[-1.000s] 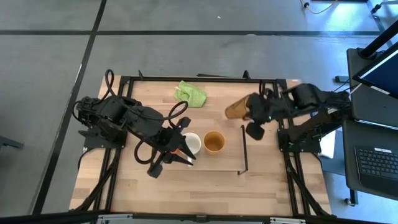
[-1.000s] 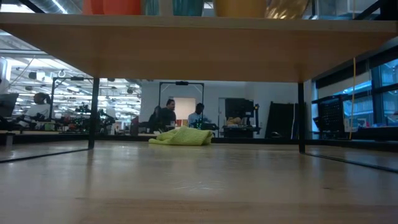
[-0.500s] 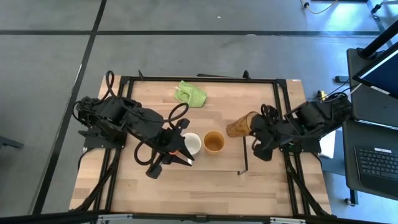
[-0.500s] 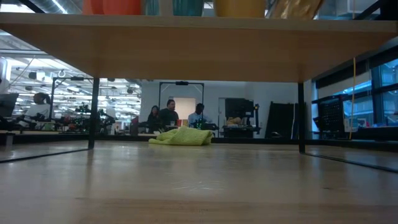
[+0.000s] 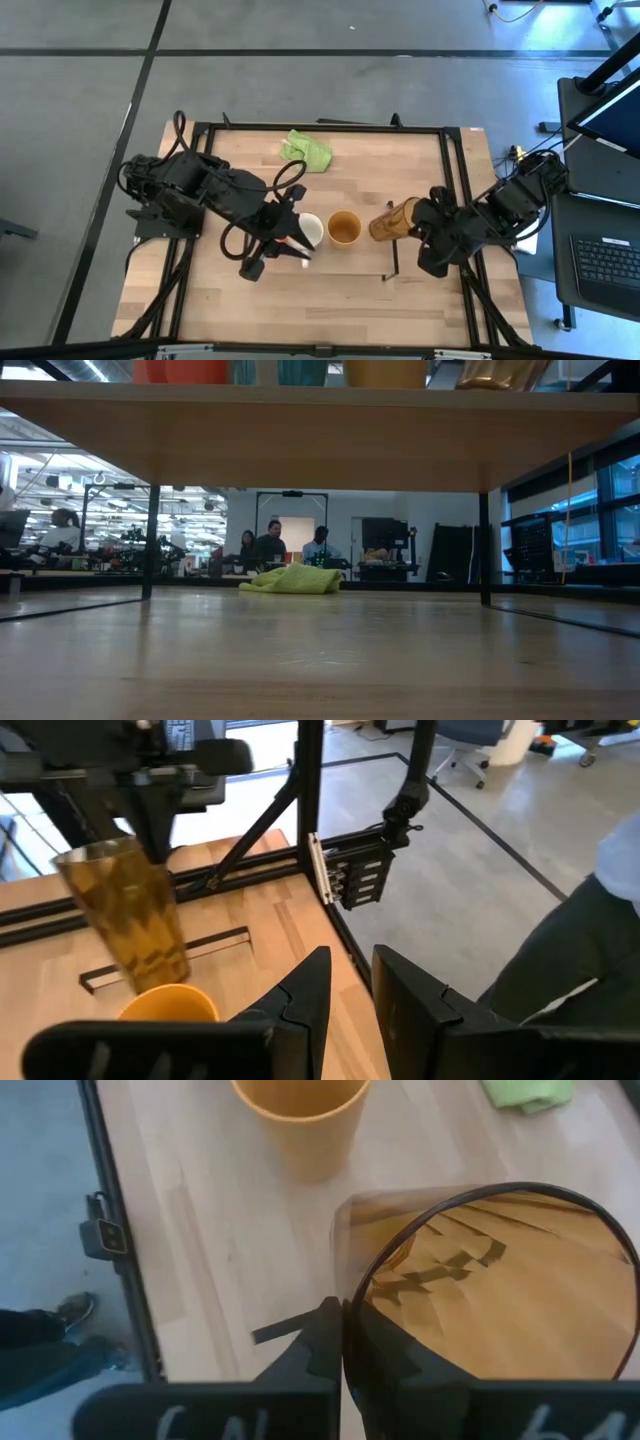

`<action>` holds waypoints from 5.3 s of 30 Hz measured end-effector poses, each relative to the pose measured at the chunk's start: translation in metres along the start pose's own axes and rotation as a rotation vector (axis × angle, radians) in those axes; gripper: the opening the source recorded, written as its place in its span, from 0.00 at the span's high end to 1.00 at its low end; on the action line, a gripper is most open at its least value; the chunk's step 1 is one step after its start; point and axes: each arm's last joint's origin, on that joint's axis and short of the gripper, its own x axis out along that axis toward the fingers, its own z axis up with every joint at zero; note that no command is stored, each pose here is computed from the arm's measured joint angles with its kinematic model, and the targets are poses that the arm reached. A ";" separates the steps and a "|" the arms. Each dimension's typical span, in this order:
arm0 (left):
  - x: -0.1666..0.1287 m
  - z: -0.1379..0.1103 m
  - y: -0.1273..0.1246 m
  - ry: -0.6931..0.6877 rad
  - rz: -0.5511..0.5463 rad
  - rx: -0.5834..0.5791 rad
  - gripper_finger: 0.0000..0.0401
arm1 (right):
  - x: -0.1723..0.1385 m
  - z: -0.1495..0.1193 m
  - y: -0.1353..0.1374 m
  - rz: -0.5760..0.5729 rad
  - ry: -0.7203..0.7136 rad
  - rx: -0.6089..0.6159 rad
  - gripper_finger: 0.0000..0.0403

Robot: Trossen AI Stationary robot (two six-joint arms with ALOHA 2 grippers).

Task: Stack small to large cups/mugs on shelf
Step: Put the brown cup on the shelf

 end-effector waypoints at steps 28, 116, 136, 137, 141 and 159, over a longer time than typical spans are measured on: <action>-0.002 -0.004 0.023 0.048 0.073 -0.057 0.82 | 0.009 0.026 0.023 0.025 0.003 -0.259 0.95; -0.005 -0.012 0.042 0.125 0.124 -0.048 0.82 | 0.041 0.039 0.026 0.071 0.155 -0.304 0.95; -0.005 -0.012 0.042 0.124 0.124 -0.048 0.82 | 0.041 0.040 0.026 0.050 0.137 -0.308 0.76; -0.005 -0.012 0.042 0.124 0.124 -0.048 0.82 | 0.041 0.040 0.026 0.050 0.137 -0.308 0.76; -0.004 -0.012 0.042 0.125 0.124 -0.048 0.82 | 0.041 0.040 0.026 0.049 0.136 -0.309 0.75; 0.019 -0.018 0.043 0.098 0.085 -0.038 0.82 | 0.041 0.041 0.025 0.023 0.115 -0.382 0.75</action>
